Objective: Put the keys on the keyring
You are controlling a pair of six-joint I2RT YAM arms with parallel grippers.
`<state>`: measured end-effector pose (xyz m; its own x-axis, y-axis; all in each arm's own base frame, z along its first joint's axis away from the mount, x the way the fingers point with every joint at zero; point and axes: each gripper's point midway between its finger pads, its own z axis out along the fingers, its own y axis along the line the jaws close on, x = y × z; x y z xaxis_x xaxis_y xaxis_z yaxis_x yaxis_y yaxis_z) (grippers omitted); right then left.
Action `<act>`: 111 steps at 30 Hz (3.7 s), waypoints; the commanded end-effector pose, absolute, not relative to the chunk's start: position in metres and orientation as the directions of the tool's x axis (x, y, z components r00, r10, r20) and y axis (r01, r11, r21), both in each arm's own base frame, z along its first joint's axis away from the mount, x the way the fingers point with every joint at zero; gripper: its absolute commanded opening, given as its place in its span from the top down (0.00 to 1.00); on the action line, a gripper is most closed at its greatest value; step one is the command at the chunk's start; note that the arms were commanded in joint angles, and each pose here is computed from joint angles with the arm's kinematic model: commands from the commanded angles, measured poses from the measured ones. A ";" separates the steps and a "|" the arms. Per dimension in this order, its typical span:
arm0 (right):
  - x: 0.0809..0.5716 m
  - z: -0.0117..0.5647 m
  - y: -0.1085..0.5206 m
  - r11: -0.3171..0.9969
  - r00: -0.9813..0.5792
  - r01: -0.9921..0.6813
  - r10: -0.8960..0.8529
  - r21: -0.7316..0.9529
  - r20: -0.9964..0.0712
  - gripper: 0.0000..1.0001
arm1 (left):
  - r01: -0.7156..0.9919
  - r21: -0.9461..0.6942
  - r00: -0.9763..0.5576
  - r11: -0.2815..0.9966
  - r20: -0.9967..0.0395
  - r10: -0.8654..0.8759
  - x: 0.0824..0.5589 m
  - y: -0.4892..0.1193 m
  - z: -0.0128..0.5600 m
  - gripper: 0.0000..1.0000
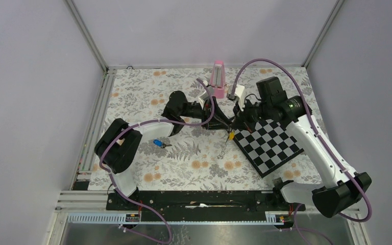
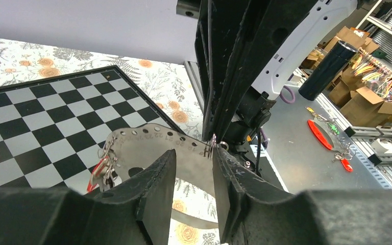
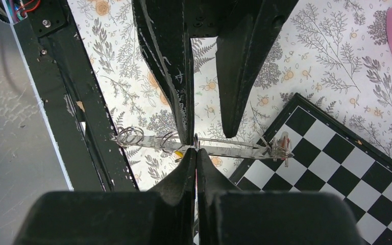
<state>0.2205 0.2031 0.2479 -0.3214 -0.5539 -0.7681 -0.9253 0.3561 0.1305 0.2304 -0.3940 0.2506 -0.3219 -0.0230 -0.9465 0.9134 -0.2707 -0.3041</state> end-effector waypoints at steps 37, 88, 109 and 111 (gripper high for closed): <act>0.217 0.291 0.207 0.334 -0.200 -0.939 -0.358 0.074 -0.912 0.64 | 0.891 -0.287 -0.369 -0.353 -0.909 -0.191 0.211 -0.380 0.295 1.00; 0.214 0.264 0.195 0.344 -0.333 -0.927 -0.561 0.152 -0.758 1.00 | 0.909 -0.247 -0.285 -0.336 -0.956 -0.067 0.227 -0.405 0.281 0.73; 0.217 0.262 0.198 0.350 -0.336 -0.924 -0.543 0.156 -0.770 1.00 | 0.887 -0.272 -0.303 -0.374 -0.953 -0.026 0.215 -0.412 0.270 1.00; 0.217 0.263 0.198 0.354 -0.333 -0.923 -0.536 0.152 -0.776 1.00 | 0.887 -0.273 -0.305 -0.372 -0.952 -0.028 0.214 -0.411 0.269 1.00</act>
